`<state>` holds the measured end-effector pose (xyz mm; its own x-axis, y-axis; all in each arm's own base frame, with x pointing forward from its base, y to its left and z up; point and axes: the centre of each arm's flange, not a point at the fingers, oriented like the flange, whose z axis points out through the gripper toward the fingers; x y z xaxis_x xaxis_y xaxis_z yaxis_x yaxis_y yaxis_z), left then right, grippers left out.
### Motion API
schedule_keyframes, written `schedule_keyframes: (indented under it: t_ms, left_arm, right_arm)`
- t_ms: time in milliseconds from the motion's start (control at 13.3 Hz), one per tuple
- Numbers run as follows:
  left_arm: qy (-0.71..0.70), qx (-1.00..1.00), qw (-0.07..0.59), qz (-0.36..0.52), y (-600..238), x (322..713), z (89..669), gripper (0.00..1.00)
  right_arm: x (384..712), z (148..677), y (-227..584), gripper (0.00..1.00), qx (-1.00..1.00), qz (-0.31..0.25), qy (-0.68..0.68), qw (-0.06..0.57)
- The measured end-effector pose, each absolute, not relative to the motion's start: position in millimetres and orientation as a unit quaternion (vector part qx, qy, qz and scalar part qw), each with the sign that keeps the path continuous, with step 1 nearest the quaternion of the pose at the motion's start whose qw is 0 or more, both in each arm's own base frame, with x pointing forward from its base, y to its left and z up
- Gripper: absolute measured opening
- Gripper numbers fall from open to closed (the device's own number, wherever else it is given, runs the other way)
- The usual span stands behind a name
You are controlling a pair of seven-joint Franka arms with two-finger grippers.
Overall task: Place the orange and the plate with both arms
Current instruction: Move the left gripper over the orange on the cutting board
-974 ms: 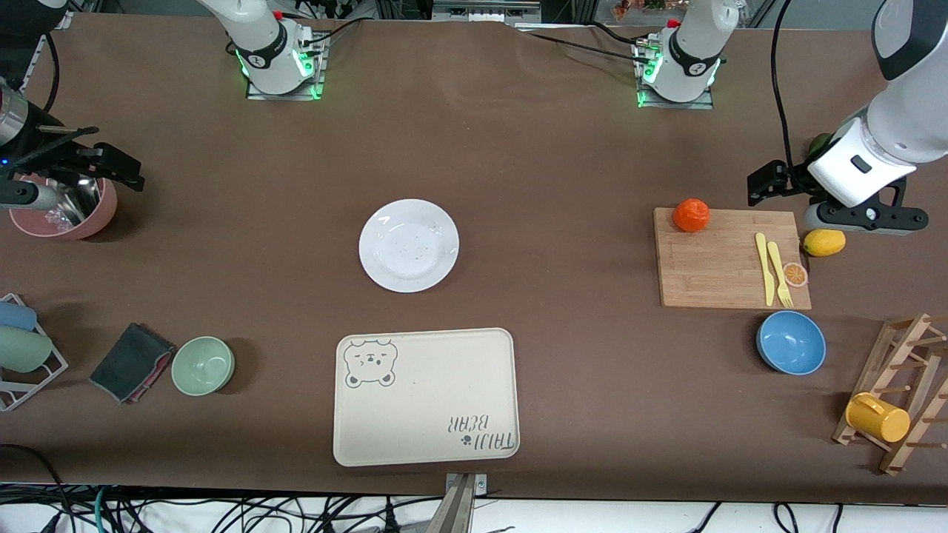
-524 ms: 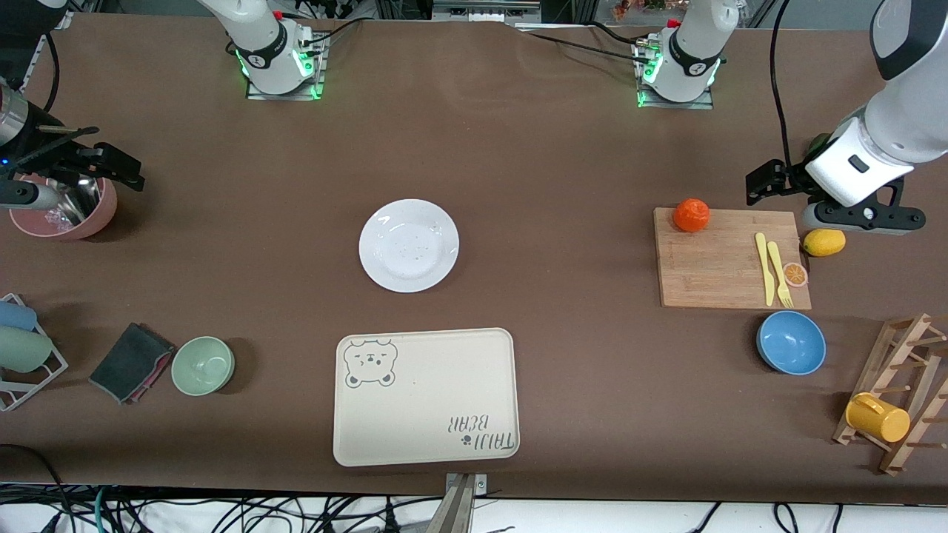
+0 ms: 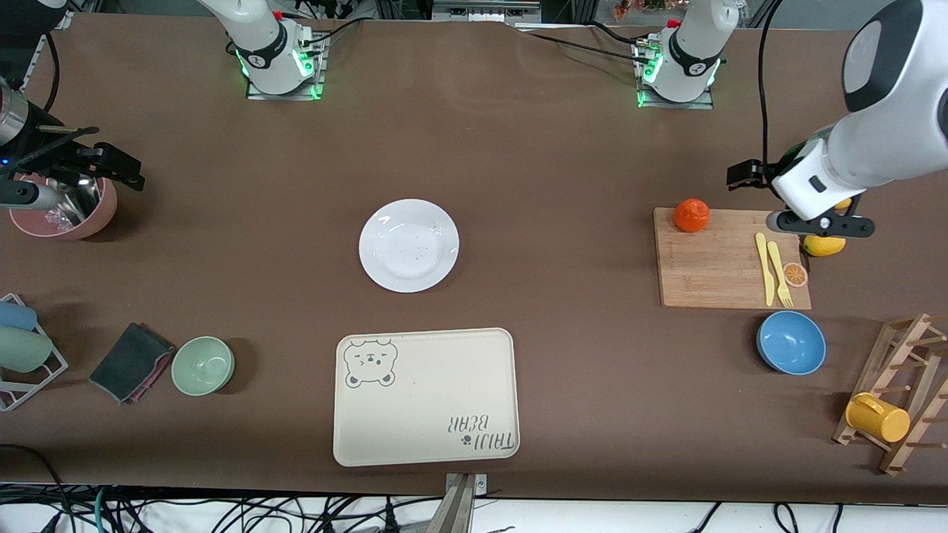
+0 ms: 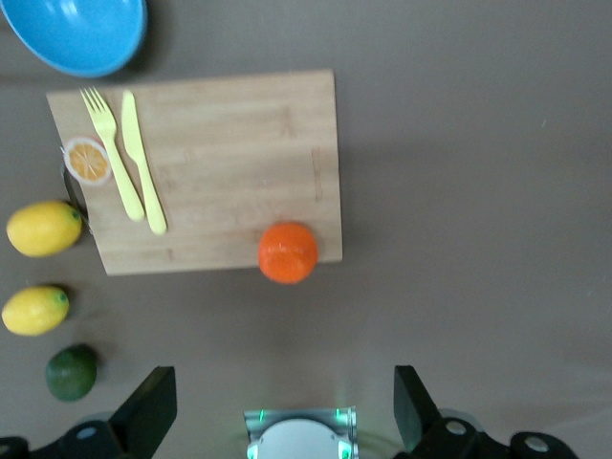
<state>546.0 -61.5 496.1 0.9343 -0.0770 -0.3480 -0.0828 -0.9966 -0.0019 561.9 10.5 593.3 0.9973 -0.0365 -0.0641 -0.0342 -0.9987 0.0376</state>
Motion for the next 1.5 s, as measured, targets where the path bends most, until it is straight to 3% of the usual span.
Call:
schedule_keyframes:
  t_ms: [225,524,824,1498]
  left_arm:
    - [0.047,-0.975,0.012,0.215,-67,535,457,1.00]
    - [0.051,-0.978,0.011,0.204,-71,527,410,1.00]
    - [0.063,-0.980,0.014,0.186,-80,493,343,1.00]
    - [0.151,-0.977,0.082,0.130,-84,471,260,1.00]
  right_arm:
    - [562,593,10,1.00,0.999,-0.033,-0.018,0.018]
    - [562,593,11,1.00,0.999,-0.033,-0.018,0.018]
    - [562,593,10,1.00,0.999,-0.033,-0.018,0.018]
    - [562,593,10,1.00,0.999,-0.034,-0.018,0.018]
